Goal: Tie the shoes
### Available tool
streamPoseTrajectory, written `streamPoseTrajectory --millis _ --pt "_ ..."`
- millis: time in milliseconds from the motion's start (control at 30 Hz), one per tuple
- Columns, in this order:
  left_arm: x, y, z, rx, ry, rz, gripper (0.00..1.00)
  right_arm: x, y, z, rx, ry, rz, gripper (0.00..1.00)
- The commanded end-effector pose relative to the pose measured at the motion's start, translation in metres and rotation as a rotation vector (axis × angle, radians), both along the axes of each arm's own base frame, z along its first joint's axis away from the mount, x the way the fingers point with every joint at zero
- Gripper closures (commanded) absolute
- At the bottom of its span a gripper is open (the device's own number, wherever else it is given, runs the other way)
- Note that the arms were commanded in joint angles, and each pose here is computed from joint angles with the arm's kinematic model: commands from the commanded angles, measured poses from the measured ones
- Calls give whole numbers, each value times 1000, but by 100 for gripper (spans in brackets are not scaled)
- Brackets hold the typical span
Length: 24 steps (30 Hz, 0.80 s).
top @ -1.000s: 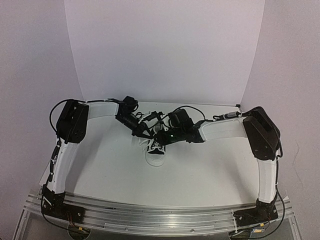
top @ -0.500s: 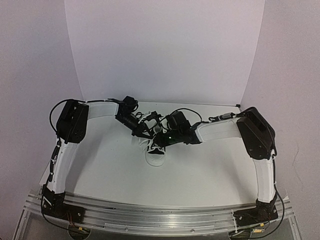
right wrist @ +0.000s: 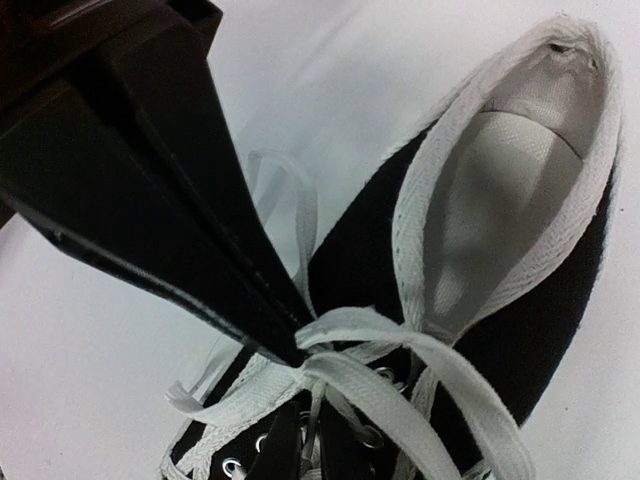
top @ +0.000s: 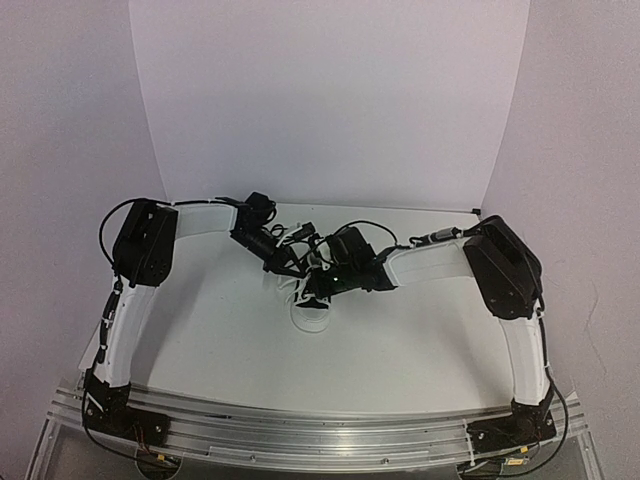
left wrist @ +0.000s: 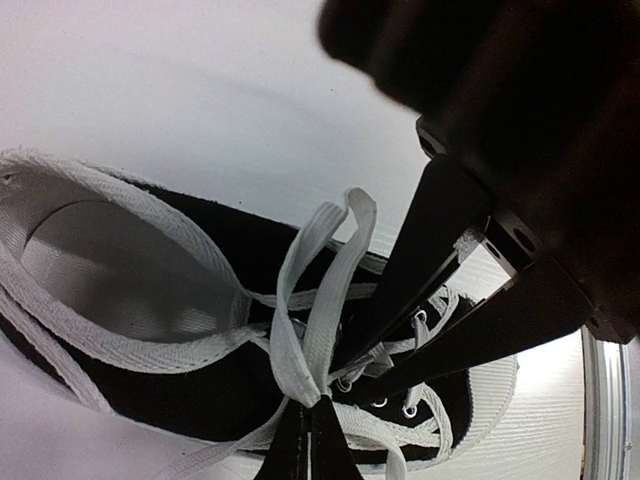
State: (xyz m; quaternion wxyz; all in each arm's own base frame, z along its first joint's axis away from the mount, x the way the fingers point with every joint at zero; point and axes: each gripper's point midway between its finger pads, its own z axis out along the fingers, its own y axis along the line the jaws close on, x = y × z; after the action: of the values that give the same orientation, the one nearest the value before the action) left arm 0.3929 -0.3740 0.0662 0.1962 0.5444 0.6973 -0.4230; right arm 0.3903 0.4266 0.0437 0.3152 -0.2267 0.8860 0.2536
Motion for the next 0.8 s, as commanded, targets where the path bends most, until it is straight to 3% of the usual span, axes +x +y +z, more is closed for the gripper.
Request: streamPoseTrajectory --millis 0,533,767 --pt "4 -7 5 -17 -33 -17 100 19 -6 -6 -42 -41 -56 97" --pt "2 -7 8 -22 -42 -31 100 -8 -14 28 -27 -47 -1 100" --pt "-5 -13 8 -16 -53 -55 87 -27 -15 31 -11 -6 42 100"
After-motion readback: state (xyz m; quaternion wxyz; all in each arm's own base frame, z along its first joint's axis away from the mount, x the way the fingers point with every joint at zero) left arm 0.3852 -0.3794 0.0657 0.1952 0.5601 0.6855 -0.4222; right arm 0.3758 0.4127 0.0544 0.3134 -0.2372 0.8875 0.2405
